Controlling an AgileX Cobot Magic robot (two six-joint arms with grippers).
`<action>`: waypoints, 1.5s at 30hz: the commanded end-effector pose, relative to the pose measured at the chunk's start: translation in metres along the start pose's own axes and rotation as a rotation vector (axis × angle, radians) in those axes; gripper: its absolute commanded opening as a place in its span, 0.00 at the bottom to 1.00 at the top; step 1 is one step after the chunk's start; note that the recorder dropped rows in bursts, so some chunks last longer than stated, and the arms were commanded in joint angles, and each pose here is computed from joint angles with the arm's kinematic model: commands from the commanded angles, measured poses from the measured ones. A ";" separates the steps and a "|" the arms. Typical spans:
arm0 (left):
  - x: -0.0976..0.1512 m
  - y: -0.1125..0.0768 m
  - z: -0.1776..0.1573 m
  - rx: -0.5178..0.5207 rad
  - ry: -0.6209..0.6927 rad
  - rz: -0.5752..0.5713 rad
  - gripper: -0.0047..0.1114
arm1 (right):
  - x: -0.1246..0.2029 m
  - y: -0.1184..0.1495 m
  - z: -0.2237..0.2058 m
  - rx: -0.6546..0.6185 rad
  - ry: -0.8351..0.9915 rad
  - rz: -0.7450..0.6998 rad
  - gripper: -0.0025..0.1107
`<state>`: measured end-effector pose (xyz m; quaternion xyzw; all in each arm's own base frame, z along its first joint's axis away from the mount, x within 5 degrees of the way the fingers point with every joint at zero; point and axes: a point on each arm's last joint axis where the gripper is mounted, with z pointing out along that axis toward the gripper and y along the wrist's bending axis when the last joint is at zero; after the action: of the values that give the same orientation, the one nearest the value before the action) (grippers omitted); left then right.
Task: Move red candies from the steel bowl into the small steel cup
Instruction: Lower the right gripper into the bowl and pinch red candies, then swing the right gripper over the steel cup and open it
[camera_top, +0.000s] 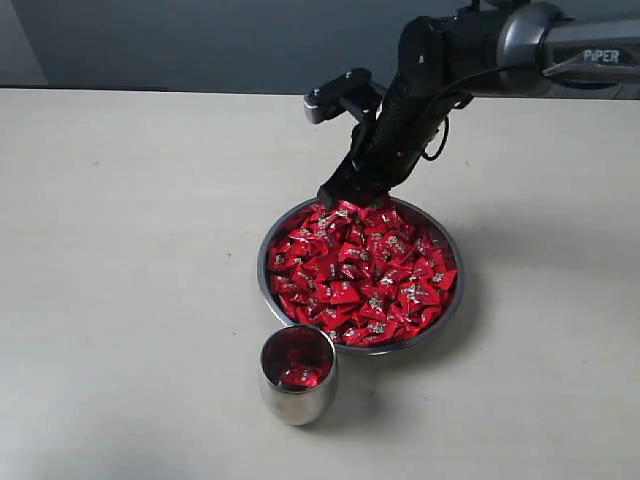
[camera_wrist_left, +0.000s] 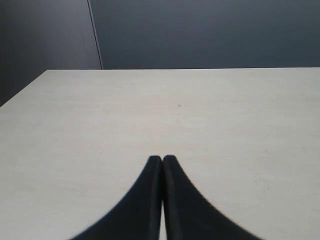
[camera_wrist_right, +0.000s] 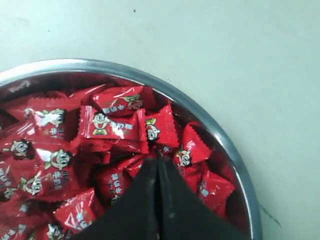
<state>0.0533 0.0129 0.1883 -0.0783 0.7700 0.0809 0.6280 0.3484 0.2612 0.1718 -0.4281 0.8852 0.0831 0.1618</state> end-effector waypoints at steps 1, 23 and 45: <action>0.001 0.000 0.000 -0.001 -0.002 -0.002 0.04 | 0.000 0.000 -0.018 0.010 0.013 0.001 0.02; 0.001 0.000 0.000 -0.001 -0.002 -0.002 0.04 | 0.016 0.053 -0.075 -0.142 -0.103 0.016 0.02; 0.001 0.000 0.000 -0.001 -0.002 -0.002 0.04 | 0.054 0.155 -0.083 -0.281 -0.050 -0.179 0.02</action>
<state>0.0533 0.0129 0.1883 -0.0783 0.7700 0.0809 0.6280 0.1820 0.2929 0.2278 -0.5180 0.8227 0.1981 0.1251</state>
